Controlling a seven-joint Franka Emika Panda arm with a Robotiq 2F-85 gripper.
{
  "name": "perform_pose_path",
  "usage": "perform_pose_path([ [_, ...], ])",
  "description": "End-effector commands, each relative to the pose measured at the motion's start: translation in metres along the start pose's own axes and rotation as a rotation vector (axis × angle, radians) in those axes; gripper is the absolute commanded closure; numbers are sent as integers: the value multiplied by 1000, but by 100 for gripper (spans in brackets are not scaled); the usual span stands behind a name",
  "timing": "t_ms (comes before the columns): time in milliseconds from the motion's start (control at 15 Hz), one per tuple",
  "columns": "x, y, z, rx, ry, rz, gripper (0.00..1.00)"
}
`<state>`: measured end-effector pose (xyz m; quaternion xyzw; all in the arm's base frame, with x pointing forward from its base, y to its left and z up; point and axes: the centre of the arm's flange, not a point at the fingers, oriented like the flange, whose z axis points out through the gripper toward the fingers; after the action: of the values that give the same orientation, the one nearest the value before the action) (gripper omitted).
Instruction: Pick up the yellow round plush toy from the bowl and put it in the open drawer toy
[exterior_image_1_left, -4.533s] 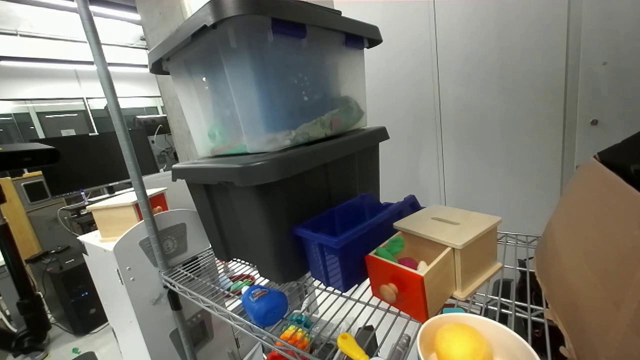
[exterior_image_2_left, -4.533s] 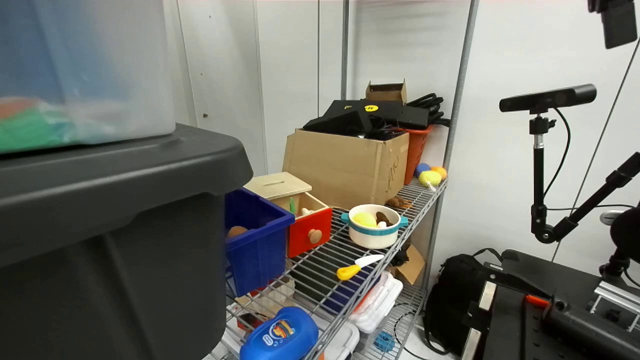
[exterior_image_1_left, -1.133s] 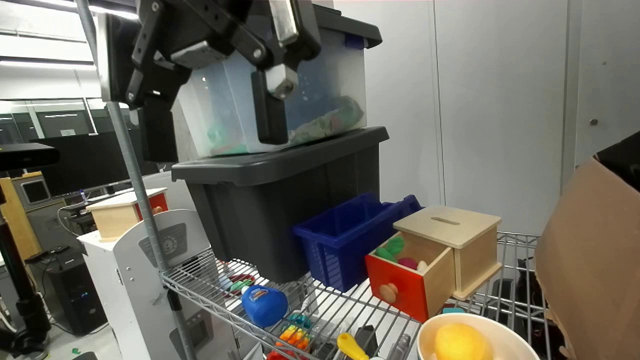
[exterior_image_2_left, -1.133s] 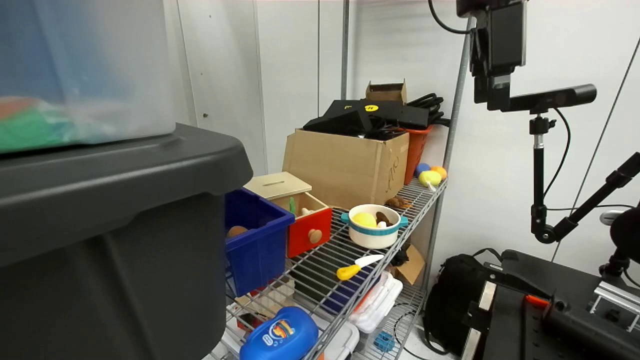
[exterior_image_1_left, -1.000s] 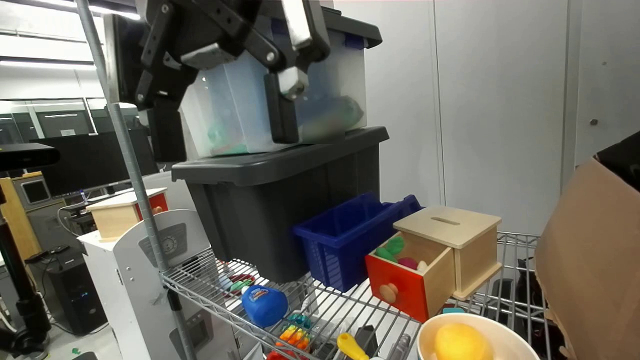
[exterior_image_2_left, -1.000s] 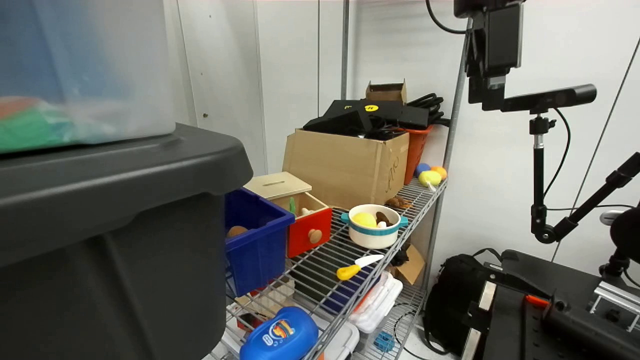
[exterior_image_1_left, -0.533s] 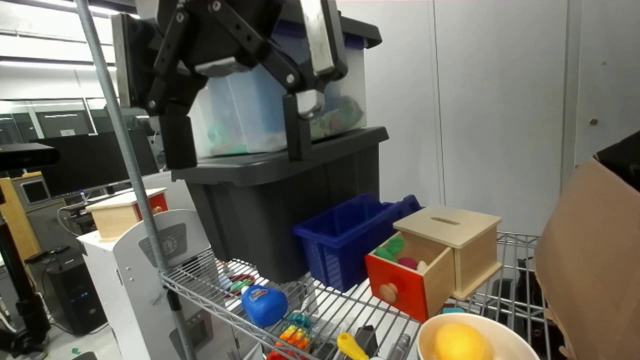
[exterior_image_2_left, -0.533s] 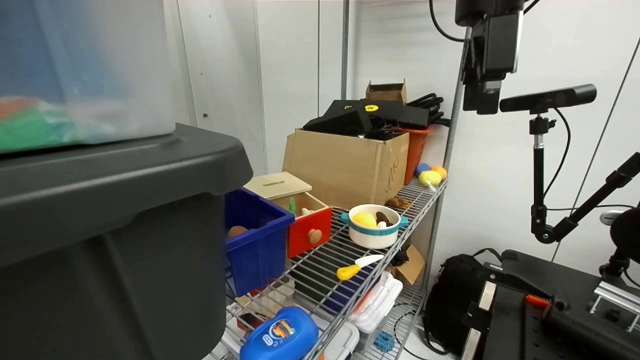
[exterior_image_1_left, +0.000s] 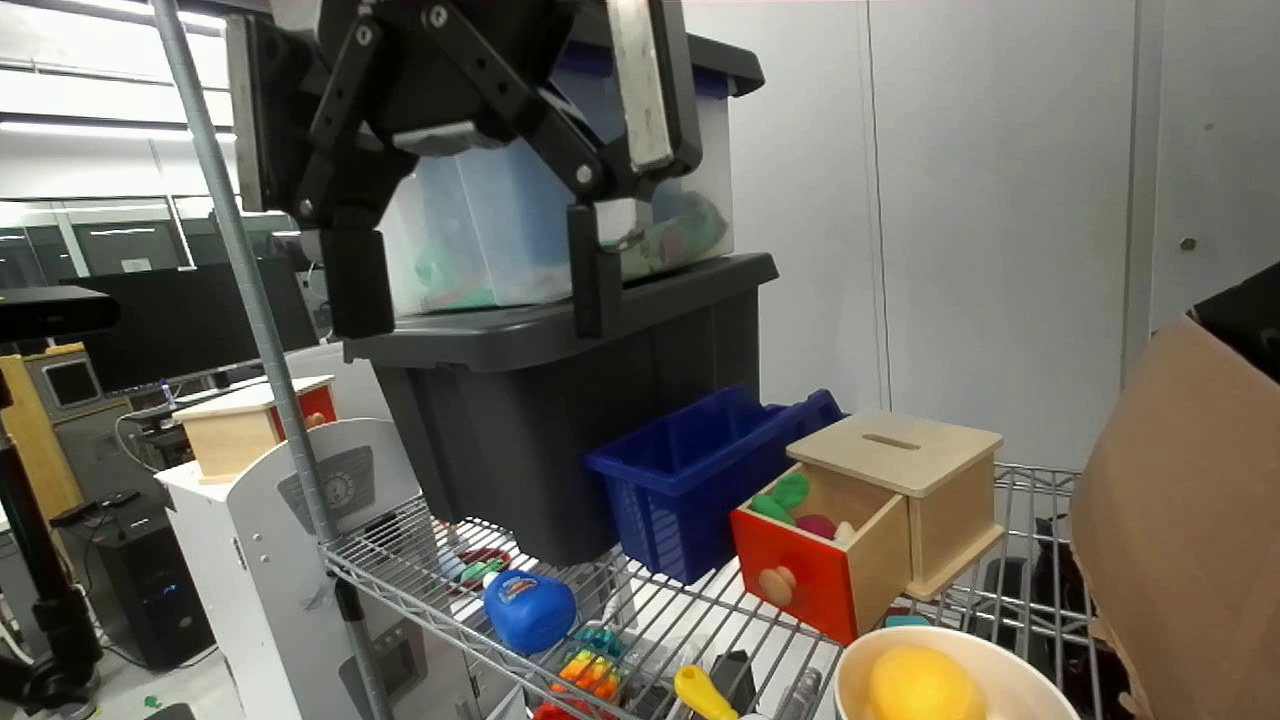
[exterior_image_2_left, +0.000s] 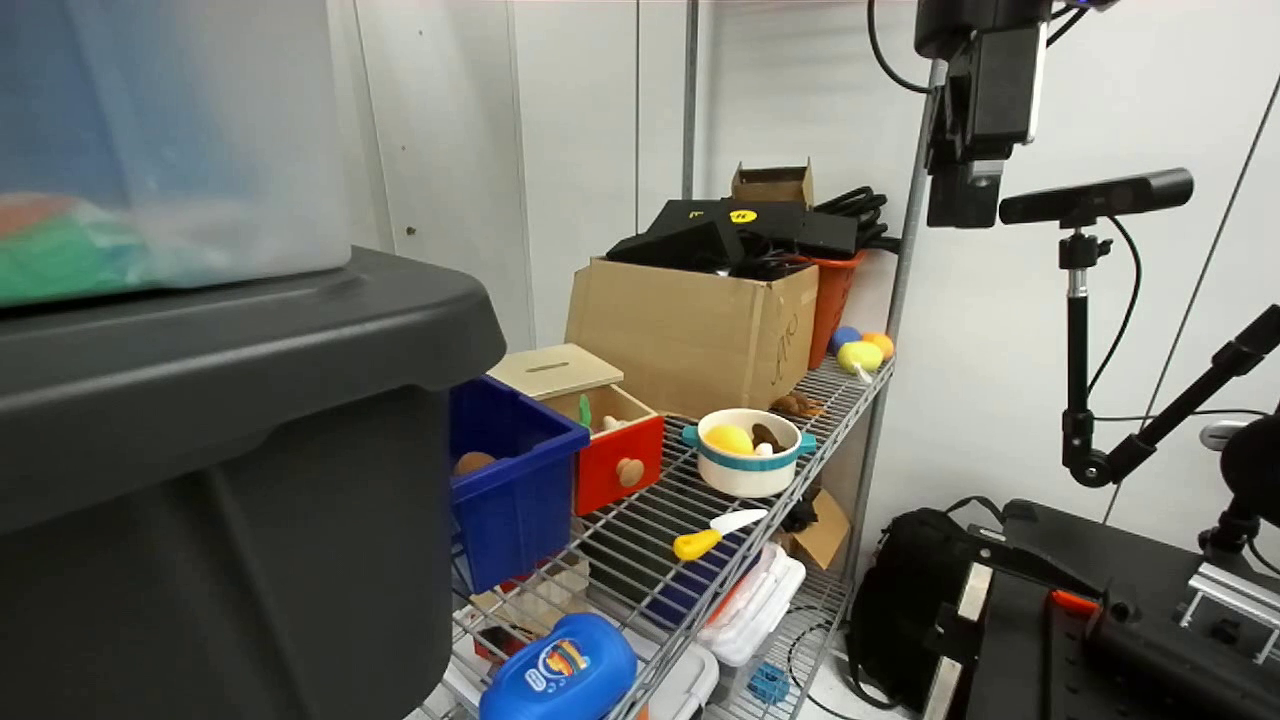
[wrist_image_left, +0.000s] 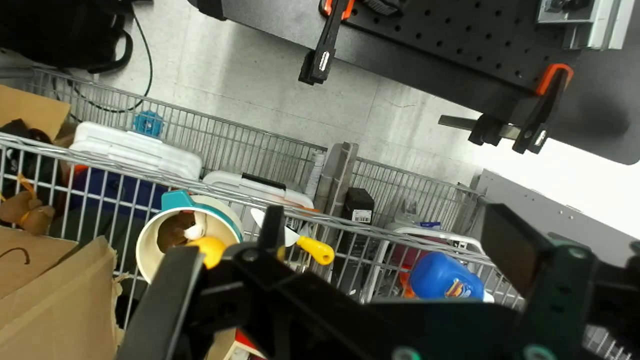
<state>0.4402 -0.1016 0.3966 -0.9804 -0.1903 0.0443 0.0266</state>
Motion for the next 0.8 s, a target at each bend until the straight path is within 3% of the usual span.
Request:
perform_pose_path([
  [0,0,0,0,0,0,0,0],
  [333,0,0,0,0,0,-1,0],
  [733,21,27,-20,-12,-35,19,0],
])
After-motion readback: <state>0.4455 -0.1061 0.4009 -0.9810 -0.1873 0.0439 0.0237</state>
